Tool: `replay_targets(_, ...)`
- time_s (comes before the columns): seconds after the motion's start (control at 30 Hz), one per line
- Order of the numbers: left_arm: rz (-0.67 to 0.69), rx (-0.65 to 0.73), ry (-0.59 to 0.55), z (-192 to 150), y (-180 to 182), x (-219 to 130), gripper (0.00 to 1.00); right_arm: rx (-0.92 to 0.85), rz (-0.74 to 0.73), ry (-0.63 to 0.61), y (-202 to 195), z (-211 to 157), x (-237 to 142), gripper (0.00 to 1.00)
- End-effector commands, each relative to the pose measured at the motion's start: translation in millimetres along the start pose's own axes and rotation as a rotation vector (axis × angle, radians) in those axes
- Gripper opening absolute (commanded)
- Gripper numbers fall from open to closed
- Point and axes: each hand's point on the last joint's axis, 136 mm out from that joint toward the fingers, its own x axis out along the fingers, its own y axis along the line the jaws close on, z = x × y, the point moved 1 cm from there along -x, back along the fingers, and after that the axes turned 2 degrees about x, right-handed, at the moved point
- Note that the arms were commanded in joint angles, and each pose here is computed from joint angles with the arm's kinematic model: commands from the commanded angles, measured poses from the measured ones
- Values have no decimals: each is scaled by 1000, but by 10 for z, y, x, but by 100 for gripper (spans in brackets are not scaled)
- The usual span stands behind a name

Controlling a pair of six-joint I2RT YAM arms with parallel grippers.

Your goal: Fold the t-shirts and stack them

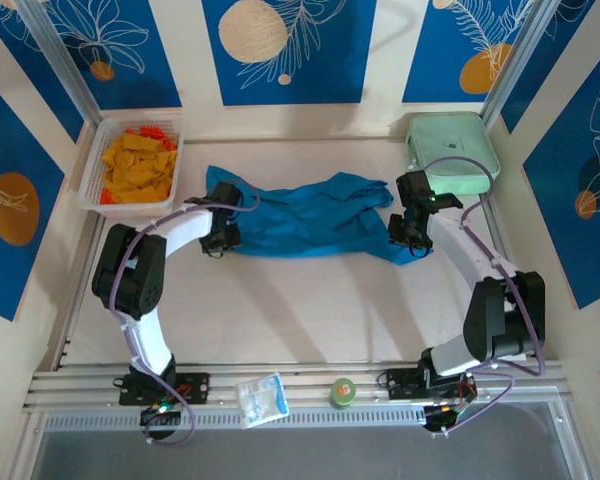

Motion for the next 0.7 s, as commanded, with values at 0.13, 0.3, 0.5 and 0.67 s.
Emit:
replay_targets(0.13,-20,39,-12,-85,-9,-603,0,9,60,-36,22,-11,-334,11)
replay_targets(0.3,-6,68,40,-372,162,-988,0,-6,103,-43,84,8,-447,8)
replay_targets(0.5,-20,91,93,-628,279,-1222,0,-36,135,-22,135,-31,-488,6)
replay_targets(0.67,-10,133,82,-406,192,-1245,0,-48,135,-19,142,-17,-464,6)
